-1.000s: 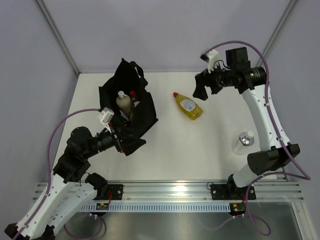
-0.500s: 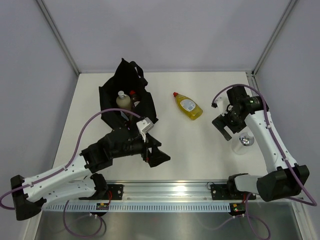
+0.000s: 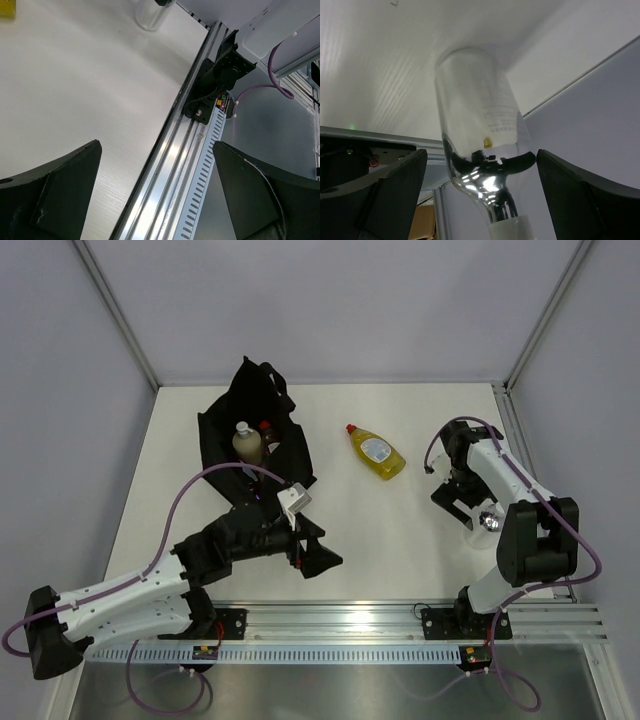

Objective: Place the personal care products into the canvas bag

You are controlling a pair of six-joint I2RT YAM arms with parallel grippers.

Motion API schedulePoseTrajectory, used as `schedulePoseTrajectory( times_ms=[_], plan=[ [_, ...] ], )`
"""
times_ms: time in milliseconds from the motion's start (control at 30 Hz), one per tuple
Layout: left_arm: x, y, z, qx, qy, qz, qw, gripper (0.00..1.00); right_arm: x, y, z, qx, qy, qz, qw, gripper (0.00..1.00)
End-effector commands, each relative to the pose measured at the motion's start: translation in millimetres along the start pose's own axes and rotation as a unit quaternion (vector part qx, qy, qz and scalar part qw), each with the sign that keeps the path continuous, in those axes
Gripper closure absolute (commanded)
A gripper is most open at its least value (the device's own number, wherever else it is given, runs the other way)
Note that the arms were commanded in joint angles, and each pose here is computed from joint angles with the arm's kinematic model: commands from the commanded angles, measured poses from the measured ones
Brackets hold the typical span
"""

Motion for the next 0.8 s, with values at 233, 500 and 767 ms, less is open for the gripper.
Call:
schedulePoseTrajectory(
  times_ms=[233, 500, 767],
  plan=[
    [19, 4, -10, -0.022, 0.024, -0.041, 0.999, 0.01, -35, 32, -7, 0.01, -0.042, 0.095, 0.995, 0.01],
    [21, 3, -9, -0.016, 0.018, -0.045, 0.999, 0.01, -39, 36, -11, 0.05, -0.016, 0.086, 0.995, 0.37],
    [30, 10, -6, -0.005, 0.027, -0.053, 0.998, 0.01, -9, -26, 10, 0.136, 0.023, -0.084, 0.987, 0.89]
  ],
)
Point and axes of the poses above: each gripper's point midway between its finger pads, its own y axis out along the fingers, its own z axis along the line the jaws close on, x = y × z, the point moved 1 cm from there along -y, back along the fingers, and after that the axes turned 5 degrees about -y, right-handed, at the moved point
